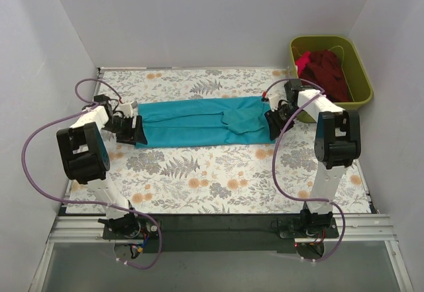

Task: Fold and stack the t-shirts
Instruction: Fold the tshirt

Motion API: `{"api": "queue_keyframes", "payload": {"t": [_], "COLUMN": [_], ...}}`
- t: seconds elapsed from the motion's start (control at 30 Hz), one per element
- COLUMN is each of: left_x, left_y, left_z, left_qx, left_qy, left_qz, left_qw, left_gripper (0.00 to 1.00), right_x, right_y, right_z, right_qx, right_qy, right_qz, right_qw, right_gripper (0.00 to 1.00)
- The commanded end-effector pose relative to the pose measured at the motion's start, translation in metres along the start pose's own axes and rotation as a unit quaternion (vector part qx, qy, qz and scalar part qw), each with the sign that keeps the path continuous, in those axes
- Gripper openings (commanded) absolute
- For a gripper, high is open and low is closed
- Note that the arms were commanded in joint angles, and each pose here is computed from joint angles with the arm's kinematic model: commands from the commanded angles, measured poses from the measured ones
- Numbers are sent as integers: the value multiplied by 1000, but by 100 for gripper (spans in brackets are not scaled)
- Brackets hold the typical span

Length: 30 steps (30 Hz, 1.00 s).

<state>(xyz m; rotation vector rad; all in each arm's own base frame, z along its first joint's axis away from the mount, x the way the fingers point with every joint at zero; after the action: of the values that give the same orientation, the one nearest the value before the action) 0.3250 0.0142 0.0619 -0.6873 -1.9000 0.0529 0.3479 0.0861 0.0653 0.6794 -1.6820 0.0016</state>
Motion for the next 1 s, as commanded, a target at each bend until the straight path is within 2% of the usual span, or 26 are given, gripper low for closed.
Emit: {"api": "queue_keyframes", "payload": {"t": [0.0,0.17,0.27,0.43,0.57,0.7,0.8,0.83,0.93,0.97], "left_x": [-4,-9,-9,-3,-5,-8,-9,-10,-8,-7], "left_y": [5,10,13,16,18,17,22,23,28,30], "left_z": [3,5,6,15,22,22,19,18,15,14], "left_qx": [12,20,23,20,21,26,25,25,21,21], "left_qy": [-2,3,10,25,37,36,34,34,35,36], "left_qz": [0,-6,-15,-31,-34,-28,-34,-35,-40,-42], "left_qw": [1000,1000,1000,999,998,999,999,999,998,998], "left_gripper": [65,64,63,63,63,58,39,30,20,13], "right_x": [-11,-19,-21,-23,-25,-24,-19,-18,-13,-11], "right_y": [0,0,0,-4,-6,-7,-10,-12,-14,-16], "right_z": [7,18,21,23,22,18,17,16,13,12], "right_qx": [-12,-13,-10,-7,-8,-8,-2,-1,8,9], "right_qy": [9,23,26,28,30,26,23,22,18,16], "right_qz": [-10,-10,-8,3,5,9,21,24,37,41], "right_qw": [1000,1000,1000,1000,1000,1000,999,999,999,999], "right_gripper": [48,48,45,28,22,1,1,1,1,1]}}
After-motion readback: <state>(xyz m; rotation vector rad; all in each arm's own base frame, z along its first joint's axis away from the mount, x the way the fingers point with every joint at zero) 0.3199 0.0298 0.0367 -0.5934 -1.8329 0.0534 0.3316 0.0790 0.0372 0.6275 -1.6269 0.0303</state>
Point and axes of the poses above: each gripper's point midway between its finger pads, its own x axis back along the fingers, its own y axis along the line the jaws close on, z = x × y, the point moved 2 cm from there along x, back along the fingers, and after that the axes turned 13 degrees about -x, right-handed, at the moved point
